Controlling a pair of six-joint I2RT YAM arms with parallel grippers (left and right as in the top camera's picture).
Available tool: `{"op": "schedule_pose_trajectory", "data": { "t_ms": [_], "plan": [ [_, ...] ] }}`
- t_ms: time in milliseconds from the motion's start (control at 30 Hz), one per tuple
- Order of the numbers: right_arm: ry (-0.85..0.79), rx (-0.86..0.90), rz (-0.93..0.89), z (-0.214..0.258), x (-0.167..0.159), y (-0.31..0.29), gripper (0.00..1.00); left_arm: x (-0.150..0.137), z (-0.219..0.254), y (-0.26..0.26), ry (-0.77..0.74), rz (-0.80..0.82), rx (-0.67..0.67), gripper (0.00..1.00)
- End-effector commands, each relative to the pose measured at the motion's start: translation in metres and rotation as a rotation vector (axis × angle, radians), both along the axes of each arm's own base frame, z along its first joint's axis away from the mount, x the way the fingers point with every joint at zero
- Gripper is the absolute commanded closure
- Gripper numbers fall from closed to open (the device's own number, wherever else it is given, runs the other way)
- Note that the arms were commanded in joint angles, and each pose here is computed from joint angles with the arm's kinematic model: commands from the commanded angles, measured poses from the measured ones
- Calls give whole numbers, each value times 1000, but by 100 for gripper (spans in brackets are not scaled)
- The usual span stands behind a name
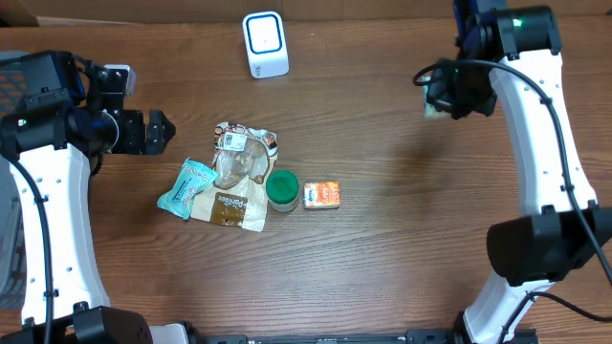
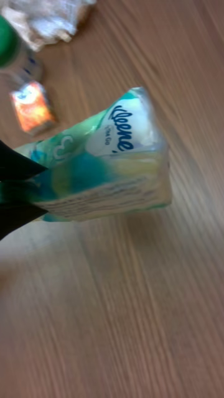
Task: Scan the item barcode
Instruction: 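Set the Kleenex pack down on the table's right side and release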
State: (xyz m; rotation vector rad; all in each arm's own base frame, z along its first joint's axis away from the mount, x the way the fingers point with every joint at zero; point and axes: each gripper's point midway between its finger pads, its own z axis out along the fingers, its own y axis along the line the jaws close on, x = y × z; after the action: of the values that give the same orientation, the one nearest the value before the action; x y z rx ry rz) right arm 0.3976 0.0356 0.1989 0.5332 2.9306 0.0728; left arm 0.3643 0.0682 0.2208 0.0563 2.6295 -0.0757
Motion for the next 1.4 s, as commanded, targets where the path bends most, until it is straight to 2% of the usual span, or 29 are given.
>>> {"op": "schedule_pose_trajectory", "data": {
  "t_ms": [0, 233, 400, 1033, 1067, 1100, 1200, 1267, 1367],
  "plan": [
    [82, 18, -48, -45, -7, -11, 96, 3, 11, -1, -33, -18, 6, 1],
    [127, 120, -78, -116, -16, -23, 96, 3, 11, -1, -33, -18, 6, 0],
    [122, 202, -60, -139, -21, -30, 96, 3, 11, -1, -33, -18, 6, 1],
    [135, 180, -70, -148, -26, -37, 95, 3, 11, -1, -33, -18, 6, 0],
    [135, 180, -70, -148, -26, -37, 94, 3, 11, -1, -33, -18, 6, 1],
    [137, 180, -70, -148, -26, -37, 88, 3, 11, -1, -33, -18, 6, 0],
    [147, 163, -72, -148, -29, -39, 55, 3, 11, -1, -33, -18, 6, 0],
    [158, 135, -76, -147, -31, -44, 52, 3, 11, -1, -33, -18, 6, 0],
    [162, 129, -75, -133, -29, -46, 53, 3, 11, -1, -33, -19, 6, 1]
  ]
}}
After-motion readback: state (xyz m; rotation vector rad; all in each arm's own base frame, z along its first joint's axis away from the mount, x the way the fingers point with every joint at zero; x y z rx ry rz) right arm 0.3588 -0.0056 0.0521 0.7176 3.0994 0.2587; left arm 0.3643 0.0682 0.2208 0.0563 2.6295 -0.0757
